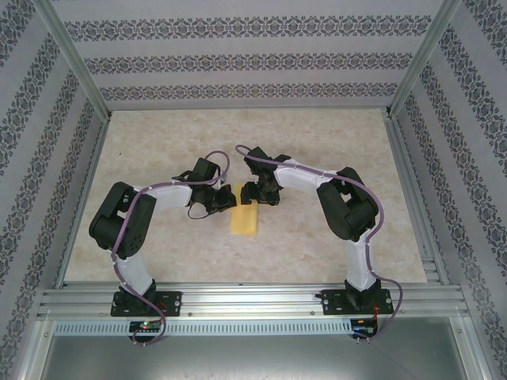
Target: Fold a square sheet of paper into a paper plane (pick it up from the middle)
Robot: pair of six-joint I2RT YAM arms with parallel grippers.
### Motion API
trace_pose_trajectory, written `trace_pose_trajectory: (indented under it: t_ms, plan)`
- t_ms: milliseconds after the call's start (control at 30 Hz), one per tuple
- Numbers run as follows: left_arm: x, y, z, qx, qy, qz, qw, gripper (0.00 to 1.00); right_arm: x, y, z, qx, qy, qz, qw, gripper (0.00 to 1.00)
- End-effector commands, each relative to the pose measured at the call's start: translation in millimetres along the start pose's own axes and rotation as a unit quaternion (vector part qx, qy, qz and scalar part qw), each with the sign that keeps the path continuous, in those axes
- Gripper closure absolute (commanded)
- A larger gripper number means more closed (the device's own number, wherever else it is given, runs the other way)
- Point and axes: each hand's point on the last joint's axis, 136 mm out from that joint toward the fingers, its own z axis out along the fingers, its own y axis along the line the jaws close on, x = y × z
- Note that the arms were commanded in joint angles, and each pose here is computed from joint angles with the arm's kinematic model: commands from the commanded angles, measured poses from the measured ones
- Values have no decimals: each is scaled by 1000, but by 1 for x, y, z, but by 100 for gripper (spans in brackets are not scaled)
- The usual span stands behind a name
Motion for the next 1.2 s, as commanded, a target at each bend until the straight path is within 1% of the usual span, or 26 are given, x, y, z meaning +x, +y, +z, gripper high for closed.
trace_pose_trajectory:
  t_ms: [0, 300, 467, 567, 633, 700, 767, 833, 867, 900, 933, 967, 1000, 1100, 1167]
  plan:
    - [-5, -12, 6, 14, -5, 8, 1000, 100, 21, -52, 36, 90, 39, 20, 995, 31]
    - [2, 7, 18, -19, 9, 6, 1000, 100, 21, -51, 36, 88, 40, 21, 995, 31]
    - [9, 18, 23, -35, 16, 4, 999, 100, 10, -41, 24, 73, 21, 26, 997, 29]
    - [11, 23, 22, -45, 17, 6, 999, 100, -6, -27, 2, 47, -11, 30, 998, 27]
    - [13, 27, 23, -51, 19, 6, 998, 100, -20, -18, -22, 24, -45, 34, 998, 22]
    - [14, 29, 23, -53, 20, 7, 998, 100, -32, -13, -47, 3, -83, 42, 996, 19]
    - [15, 29, 23, -54, 21, 7, 998, 100, -41, -12, -71, -23, -120, 55, 991, 19]
    - [14, 29, 23, -54, 20, 8, 998, 100, -46, -8, -89, -64, -151, 65, 984, 21]
    - [14, 29, 23, -54, 21, 8, 998, 100, -45, -1, -95, -98, -157, 66, 981, 25]
    - [14, 29, 23, -54, 21, 9, 998, 100, -44, 9, -99, -138, -159, 64, 975, 31]
    - [14, 28, 23, -54, 20, 10, 998, 100, -42, 17, -102, -169, -156, 63, 971, 39]
    - [13, 28, 22, -53, 20, 10, 998, 100, -39, 27, -102, -195, -152, 61, 967, 49]
    - [13, 28, 22, -54, 20, 10, 998, 100, -35, 33, -100, -213, -142, 61, 965, 56]
    - [13, 29, 23, -55, 21, 11, 998, 100, -24, 46, -86, -233, -113, 61, 964, 74]
    - [13, 29, 23, -55, 21, 10, 998, 100, -19, 51, -75, -236, -97, 59, 965, 79]
